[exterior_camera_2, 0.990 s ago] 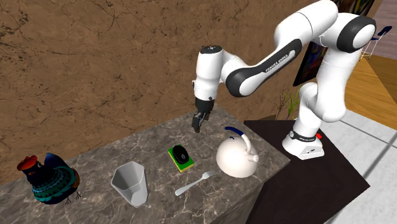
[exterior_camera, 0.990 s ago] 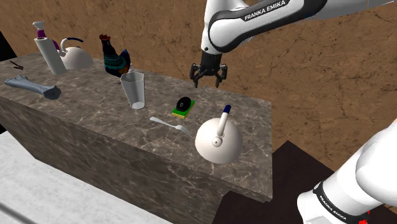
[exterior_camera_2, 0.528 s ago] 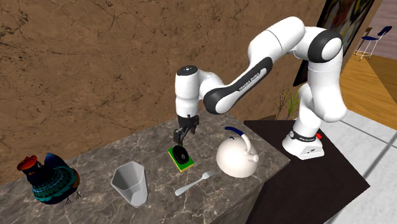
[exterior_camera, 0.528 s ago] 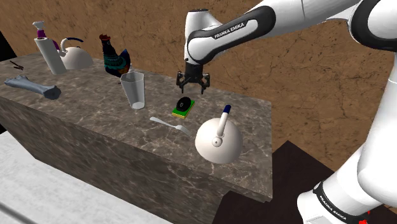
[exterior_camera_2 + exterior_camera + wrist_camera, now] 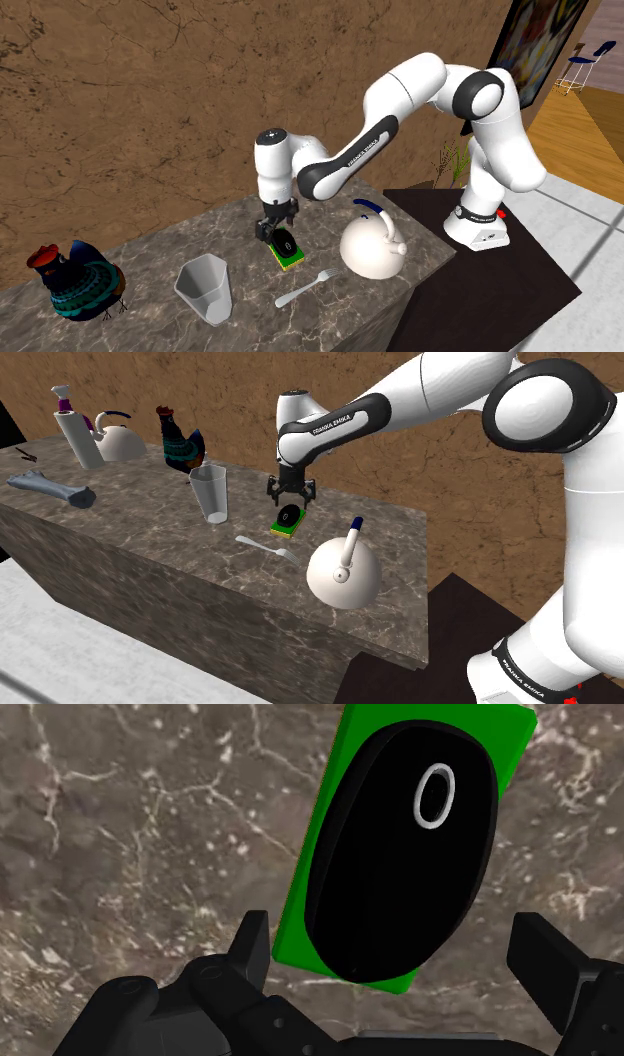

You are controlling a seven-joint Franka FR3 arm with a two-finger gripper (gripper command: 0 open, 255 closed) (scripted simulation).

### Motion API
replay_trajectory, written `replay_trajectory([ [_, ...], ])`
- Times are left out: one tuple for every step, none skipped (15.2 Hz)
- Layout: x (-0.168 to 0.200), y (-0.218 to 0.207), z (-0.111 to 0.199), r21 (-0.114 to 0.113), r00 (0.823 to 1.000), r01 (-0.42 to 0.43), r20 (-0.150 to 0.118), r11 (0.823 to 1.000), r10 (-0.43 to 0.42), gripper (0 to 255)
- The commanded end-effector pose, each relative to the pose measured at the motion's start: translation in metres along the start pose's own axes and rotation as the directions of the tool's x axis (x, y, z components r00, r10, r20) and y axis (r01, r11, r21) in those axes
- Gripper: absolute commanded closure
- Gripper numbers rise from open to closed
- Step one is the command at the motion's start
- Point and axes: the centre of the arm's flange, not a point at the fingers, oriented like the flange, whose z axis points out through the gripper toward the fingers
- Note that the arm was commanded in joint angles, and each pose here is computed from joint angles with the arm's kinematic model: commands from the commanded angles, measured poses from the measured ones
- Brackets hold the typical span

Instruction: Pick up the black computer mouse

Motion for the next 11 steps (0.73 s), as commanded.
replay_trajectory([
  [0.000, -0.001, 0.010, 0.000, 1.000, -0.001, 0.000, 1.000, 0.001, 0],
  [0.000, -0.001, 0.015, 0.000, 1.000, -0.001, 0.000, 1.000, 0.001, 0],
  [0.000, -0.001, 0.021, 0.000, 1.000, -0.001, 0.000, 1.000, 0.001, 0],
  [-0.001, -0.001, 0.024, 0.000, 1.000, -0.001, 0.000, 1.000, 0.001, 0],
  [-0.001, -0.001, 0.024, 0.000, 1.000, -0.001, 0.000, 1.000, 0.001, 0],
  [-0.001, -0.001, 0.024, 0.000, 1.000, -0.001, 0.000, 1.000, 0.001, 255],
  [-0.001, 0.000, 0.024, 0.000, 1.000, -0.001, 0.000, 1.000, 0.001, 255],
  [-0.001, -0.001, 0.024, 0.000, 1.000, -0.001, 0.000, 1.000, 0.001, 255],
  [-0.001, -0.001, 0.024, 0.000, 1.000, -0.001, 0.000, 1.000, 0.001, 255],
  [-0.001, -0.001, 0.024, 0.000, 1.000, -0.001, 0.000, 1.000, 0.001, 255],
  [-0.001, -0.001, 0.024, 0.000, 1.000, -0.001, 0.000, 1.000, 0.001, 255],
])
